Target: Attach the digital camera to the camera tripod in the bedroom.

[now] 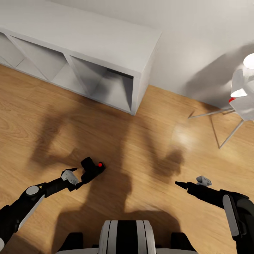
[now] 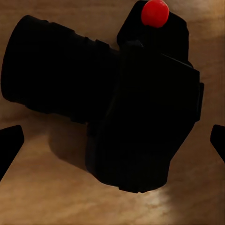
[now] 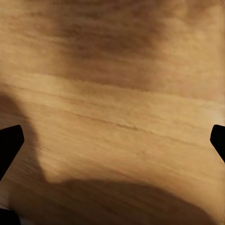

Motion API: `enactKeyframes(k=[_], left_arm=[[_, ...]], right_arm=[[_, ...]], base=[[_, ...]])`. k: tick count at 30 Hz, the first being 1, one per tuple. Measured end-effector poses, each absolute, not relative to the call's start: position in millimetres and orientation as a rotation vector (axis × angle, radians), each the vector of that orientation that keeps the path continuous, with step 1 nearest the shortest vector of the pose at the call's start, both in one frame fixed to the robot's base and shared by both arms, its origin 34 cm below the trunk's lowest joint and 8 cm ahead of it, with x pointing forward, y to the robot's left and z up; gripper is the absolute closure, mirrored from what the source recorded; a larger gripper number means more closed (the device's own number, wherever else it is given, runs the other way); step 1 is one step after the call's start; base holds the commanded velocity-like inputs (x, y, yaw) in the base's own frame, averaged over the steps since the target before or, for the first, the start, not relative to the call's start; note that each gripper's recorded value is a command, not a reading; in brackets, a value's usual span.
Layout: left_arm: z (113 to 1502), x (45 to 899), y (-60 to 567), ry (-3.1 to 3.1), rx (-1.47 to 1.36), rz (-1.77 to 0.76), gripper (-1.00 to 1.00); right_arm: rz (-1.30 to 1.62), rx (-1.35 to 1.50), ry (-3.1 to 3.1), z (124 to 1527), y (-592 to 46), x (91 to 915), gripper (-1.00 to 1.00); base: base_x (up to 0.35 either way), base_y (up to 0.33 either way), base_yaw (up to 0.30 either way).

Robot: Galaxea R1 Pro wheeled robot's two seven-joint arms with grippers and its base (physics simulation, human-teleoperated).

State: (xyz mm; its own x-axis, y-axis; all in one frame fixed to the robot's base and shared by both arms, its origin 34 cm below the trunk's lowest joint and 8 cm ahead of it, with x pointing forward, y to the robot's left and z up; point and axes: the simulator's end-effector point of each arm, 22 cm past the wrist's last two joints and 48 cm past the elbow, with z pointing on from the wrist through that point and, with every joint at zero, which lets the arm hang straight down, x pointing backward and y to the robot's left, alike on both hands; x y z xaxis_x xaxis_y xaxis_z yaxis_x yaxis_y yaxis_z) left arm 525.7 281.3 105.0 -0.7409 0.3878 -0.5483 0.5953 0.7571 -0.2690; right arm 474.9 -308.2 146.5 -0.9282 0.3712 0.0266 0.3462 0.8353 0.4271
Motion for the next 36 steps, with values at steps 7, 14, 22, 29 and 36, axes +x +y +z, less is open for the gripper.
enactKeyframes(k=[7, 14, 22, 29, 36], left_arm=[[103, 523, 282, 2.494, 0.743, -0.603, -1.0], [103, 522, 283, 2.496, 0.743, -0.604, -1.0], [102, 521, 282, 2.498, 0.743, -0.606, -1.0], [100, 514, 277, 2.506, 0.763, -0.621, -1.0], [82, 471, 268, 2.576, 0.827, -0.683, -1.0]], right_arm=[[0.665, 0.581, 2.954, 146, -309, 475, -1.0], [0.666, 0.586, 2.951, 146, -310, 475, -1.0], [0.664, 0.586, 2.95, 147, -311, 475, -1.0], [0.661, 0.586, 2.952, 146, -311, 475, -1.0], [0.661, 0.585, 2.953, 146, -311, 475, -1.0]], base=[[0.0, 0.0, 0.0], [0.0, 0.0, 0.0], [0.0, 0.0, 0.0], [0.0, 0.0, 0.0], [0.0, 0.0, 0.0]])
